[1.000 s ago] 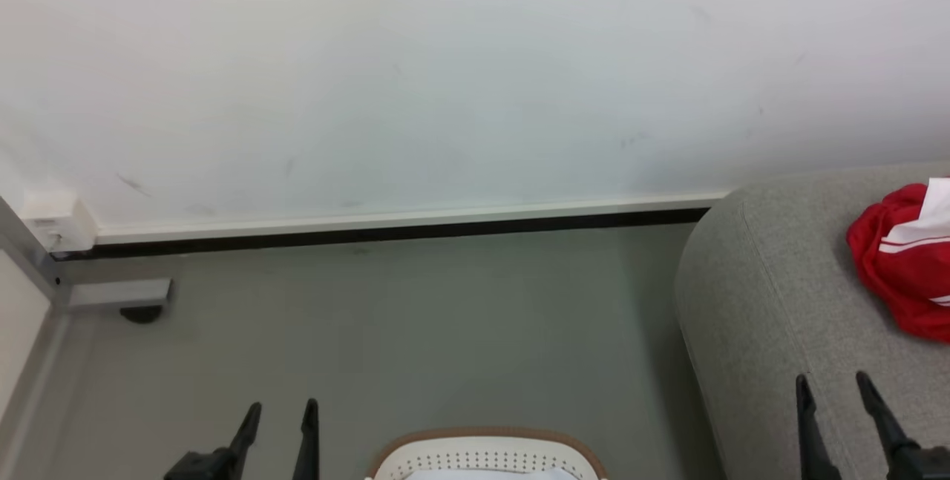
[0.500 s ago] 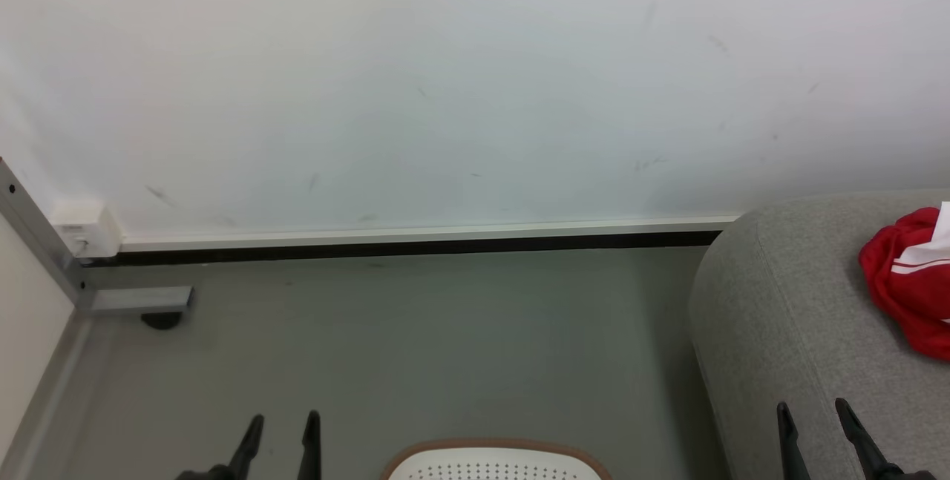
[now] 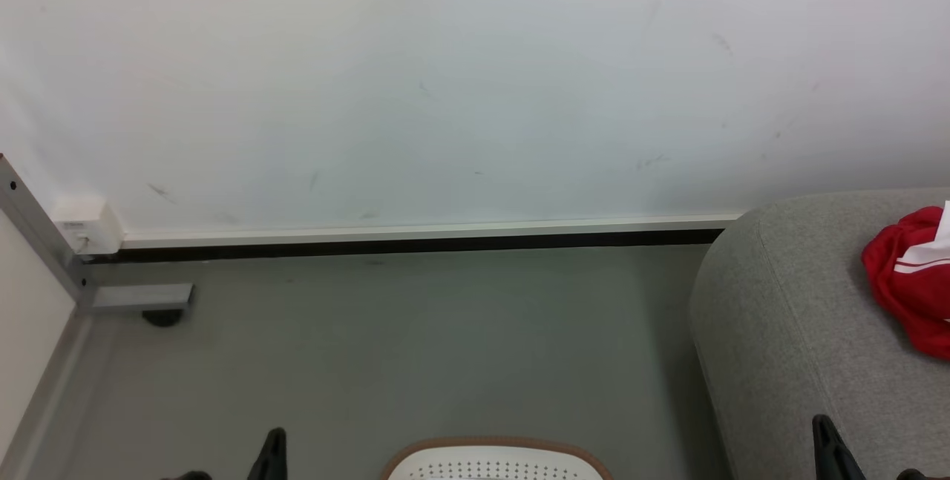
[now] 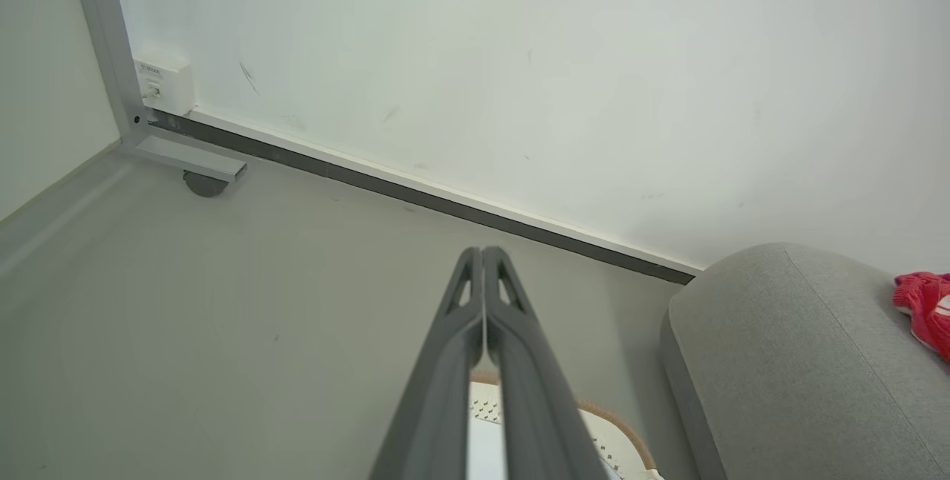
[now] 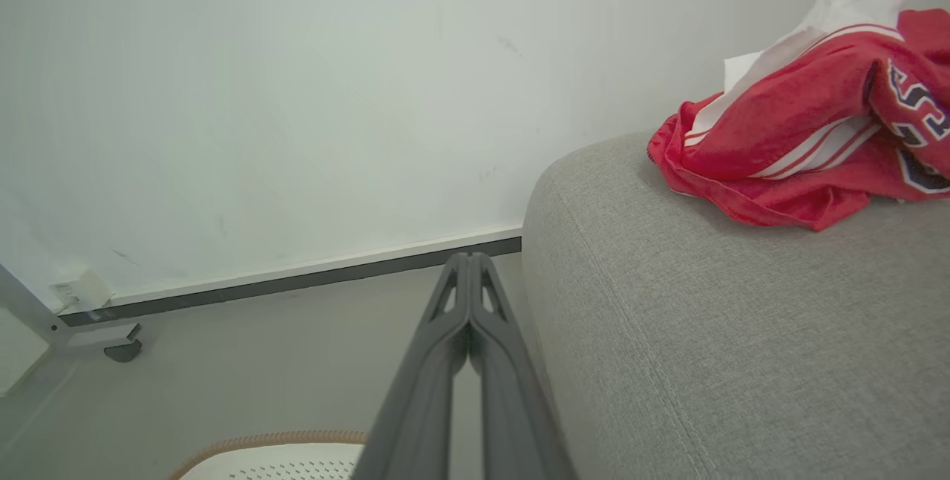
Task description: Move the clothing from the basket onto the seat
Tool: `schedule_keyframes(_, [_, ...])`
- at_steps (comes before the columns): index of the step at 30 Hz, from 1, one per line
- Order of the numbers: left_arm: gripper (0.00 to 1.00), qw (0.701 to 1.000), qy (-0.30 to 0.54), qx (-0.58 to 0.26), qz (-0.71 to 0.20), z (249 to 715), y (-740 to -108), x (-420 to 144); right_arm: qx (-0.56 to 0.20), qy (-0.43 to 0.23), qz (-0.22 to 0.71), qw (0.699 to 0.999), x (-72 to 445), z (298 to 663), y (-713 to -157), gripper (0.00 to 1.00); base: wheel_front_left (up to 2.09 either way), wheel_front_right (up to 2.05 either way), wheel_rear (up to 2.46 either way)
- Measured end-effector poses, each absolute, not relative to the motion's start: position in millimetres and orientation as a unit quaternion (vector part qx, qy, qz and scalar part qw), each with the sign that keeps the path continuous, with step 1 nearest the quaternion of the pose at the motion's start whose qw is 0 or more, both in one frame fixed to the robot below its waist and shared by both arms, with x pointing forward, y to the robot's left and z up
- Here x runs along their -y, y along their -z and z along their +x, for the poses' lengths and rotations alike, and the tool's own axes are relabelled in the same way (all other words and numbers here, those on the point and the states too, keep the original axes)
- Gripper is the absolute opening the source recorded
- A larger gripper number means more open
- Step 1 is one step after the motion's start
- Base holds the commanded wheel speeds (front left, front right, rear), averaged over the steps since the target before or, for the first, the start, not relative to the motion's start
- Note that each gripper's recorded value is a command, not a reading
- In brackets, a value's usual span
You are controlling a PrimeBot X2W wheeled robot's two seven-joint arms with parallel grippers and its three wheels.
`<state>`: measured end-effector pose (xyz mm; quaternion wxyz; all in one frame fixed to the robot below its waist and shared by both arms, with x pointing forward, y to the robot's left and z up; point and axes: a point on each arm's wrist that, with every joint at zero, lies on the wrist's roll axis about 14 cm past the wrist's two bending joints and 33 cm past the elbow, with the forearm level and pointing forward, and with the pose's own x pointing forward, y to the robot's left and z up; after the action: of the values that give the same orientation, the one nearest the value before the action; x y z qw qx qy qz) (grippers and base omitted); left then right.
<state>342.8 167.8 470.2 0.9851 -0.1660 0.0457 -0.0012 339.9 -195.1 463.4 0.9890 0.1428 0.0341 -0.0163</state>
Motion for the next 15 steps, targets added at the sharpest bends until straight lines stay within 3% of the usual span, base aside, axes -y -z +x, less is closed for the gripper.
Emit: schedule_keyframes(15, [0.0, 0.955, -0.024, -0.058, -0.288, 354, -473, -177, -0.03, 0.036, 0.27, 0.962, 200, 348, -469, 0.0, 0.0, 0.0, 0.0])
